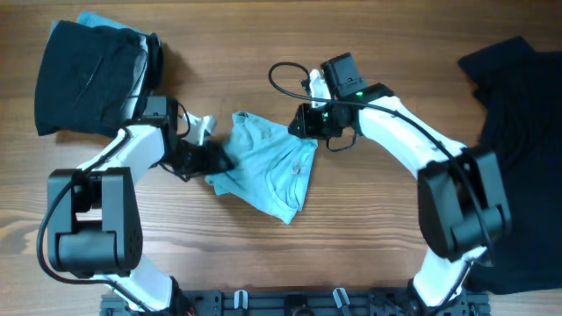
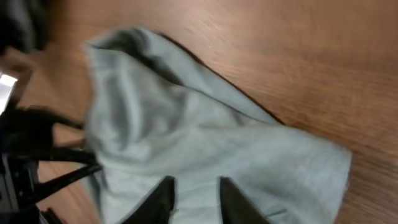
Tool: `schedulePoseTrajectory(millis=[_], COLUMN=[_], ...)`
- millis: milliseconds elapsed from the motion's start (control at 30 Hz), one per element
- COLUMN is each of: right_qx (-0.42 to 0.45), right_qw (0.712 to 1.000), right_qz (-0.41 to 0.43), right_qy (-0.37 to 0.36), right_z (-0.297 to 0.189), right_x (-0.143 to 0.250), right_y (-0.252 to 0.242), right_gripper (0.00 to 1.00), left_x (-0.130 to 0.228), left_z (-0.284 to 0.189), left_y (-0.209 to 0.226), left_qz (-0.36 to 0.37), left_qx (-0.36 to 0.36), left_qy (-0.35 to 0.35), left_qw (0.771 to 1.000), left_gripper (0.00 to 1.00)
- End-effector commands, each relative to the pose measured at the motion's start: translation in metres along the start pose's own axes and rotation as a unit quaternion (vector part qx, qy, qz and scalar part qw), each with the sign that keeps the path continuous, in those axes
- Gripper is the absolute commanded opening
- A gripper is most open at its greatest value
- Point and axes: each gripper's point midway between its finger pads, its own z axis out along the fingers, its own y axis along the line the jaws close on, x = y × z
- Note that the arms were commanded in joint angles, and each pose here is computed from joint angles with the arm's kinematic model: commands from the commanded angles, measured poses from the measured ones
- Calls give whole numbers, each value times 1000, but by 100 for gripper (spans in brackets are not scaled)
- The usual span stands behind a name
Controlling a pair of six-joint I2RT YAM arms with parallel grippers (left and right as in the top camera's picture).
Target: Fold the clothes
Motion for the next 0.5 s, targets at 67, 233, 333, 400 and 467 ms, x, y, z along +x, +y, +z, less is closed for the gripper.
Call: schedulePoseTrajectory(millis=[67,233,333,400,467], right_qx=[10,64,93,93,90], right_qw=[995,988,981,981,983], right_qz=[84,135,169,167,155], right_qy=[50,42,33,33,36], right_z=[33,40,37,37,37], right_x=[18,19,19,19,19], right_y=[-21,-45,-56,-57,-56], right_gripper=[4,4,4,4,4], left_x=[27,31,41,47,48], left_z=[6,-3,-11,-14,-16], left_y=[7,12,17,19,18], left_qz=[-25,-50,-77,-95,-105], left_qx=[-6,-5,-6,-3,5], left_qy=[45,53,72,81,81], left_qw=[999,997,994,992,991], left_gripper=[4,4,5,29,58])
